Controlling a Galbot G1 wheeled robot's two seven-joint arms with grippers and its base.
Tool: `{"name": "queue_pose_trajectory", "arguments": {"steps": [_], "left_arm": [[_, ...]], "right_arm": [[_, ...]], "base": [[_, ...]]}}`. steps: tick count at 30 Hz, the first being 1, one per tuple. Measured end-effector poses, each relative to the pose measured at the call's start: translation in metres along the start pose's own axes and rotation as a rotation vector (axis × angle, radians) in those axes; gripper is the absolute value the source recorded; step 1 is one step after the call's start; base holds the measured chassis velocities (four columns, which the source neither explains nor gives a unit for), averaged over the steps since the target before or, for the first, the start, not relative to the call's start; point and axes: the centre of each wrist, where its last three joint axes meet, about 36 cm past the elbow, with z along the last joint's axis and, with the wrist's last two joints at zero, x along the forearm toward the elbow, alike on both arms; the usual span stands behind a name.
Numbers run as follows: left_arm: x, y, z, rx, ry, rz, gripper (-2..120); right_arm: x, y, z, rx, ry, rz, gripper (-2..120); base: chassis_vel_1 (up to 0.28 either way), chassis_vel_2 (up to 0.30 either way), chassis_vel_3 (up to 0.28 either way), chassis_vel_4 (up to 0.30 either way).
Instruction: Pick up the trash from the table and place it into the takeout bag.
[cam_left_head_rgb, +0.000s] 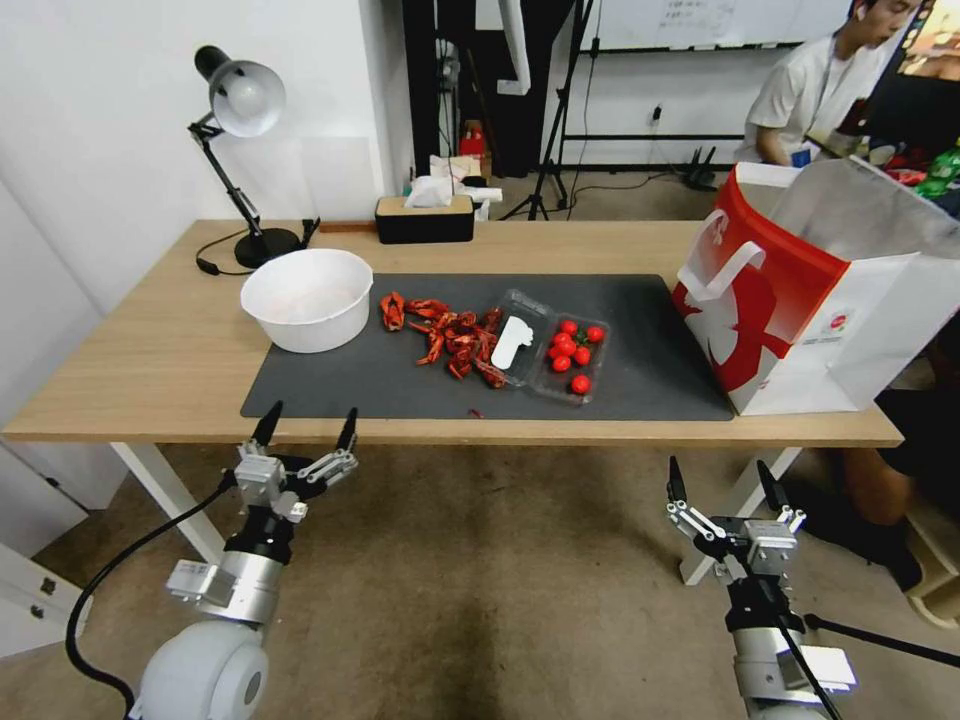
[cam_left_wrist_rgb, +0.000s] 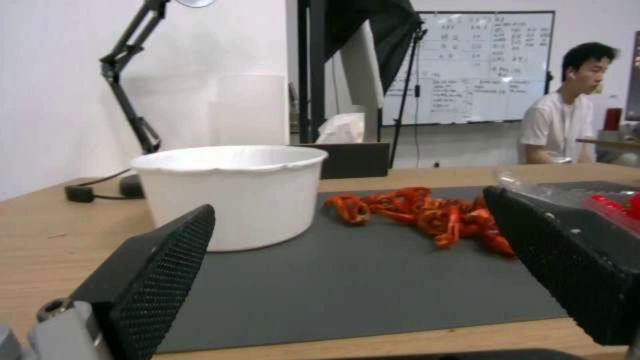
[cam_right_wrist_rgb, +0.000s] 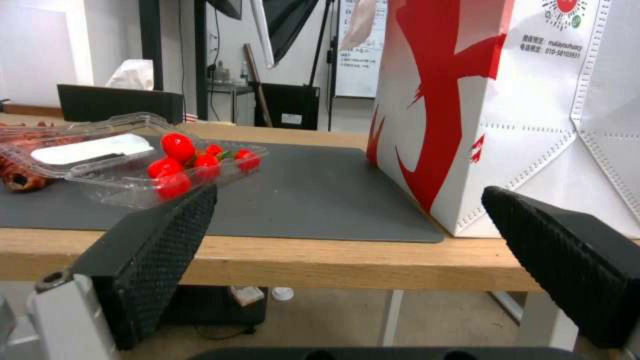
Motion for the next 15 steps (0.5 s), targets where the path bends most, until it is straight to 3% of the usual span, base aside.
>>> {"name": "queue_pose_trajectory", "arguments": {"steps": [15], "left_arm": [[0.0082,-0.0007,0.0085,0.009,0.008,-0.024,100]], "right_arm": [[0.0016,0.0007,0.0028,0.007,-0.005,-0.007,100]], "base": [[0.0,0.0,0.0,0.0]]}}
